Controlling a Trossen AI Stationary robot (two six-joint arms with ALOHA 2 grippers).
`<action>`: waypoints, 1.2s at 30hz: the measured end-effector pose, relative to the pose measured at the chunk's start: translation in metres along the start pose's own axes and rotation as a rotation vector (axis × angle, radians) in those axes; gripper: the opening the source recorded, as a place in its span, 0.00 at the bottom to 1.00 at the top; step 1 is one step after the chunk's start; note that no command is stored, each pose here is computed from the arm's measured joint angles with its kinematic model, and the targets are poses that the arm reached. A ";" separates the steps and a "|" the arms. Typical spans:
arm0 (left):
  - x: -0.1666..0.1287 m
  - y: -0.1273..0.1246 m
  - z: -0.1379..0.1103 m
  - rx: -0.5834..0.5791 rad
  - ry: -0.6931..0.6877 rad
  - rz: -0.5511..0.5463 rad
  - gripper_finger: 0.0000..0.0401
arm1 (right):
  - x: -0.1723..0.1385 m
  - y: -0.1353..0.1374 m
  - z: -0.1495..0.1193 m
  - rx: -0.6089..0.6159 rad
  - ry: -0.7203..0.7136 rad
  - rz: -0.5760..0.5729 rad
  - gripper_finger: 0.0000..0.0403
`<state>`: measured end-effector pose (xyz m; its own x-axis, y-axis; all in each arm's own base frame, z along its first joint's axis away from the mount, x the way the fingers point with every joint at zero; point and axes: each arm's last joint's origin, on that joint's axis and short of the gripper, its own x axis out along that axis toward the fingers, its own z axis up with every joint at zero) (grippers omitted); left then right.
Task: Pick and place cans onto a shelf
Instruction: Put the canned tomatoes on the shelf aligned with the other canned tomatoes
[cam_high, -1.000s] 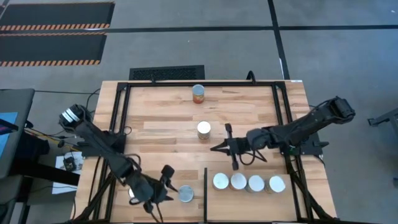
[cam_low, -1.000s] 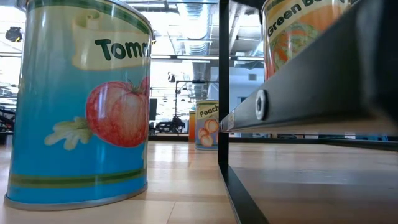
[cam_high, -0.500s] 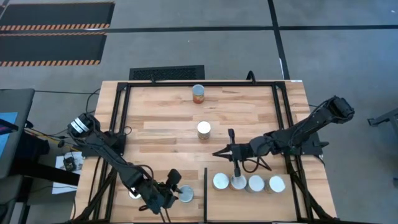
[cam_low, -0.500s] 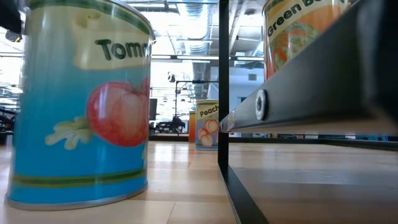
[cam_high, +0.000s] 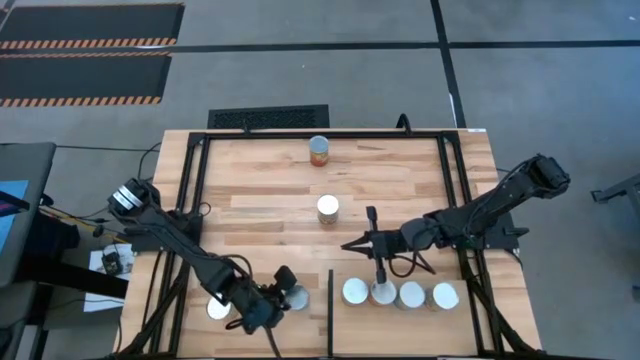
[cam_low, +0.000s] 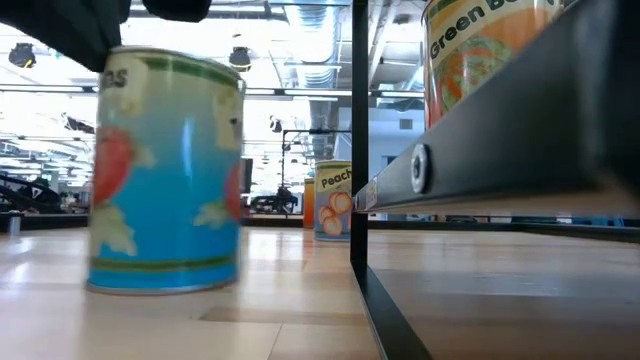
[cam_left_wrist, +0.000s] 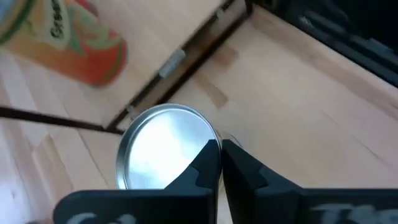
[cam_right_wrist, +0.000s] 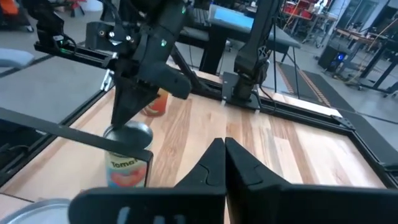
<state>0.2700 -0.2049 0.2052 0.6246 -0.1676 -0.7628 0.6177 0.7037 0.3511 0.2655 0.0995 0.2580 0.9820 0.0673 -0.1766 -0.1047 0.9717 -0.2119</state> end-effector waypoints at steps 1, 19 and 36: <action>-0.004 0.002 0.001 0.001 0.009 -0.010 0.00 | 0.001 0.000 0.002 -0.002 0.005 0.001 0.03; -0.086 0.075 0.003 -0.127 -0.179 -0.154 0.00 | 0.070 0.037 0.052 -0.107 0.150 0.259 0.25; -0.084 0.089 -0.001 -0.166 -0.209 -0.168 0.00 | 0.119 0.036 0.067 -0.124 0.305 0.335 0.29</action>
<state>0.2717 -0.1275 0.3000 0.6153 -0.4174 -0.6687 0.6452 0.7541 0.1231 0.3890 0.1579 0.2936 0.8016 0.2849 -0.5256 -0.4445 0.8720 -0.2051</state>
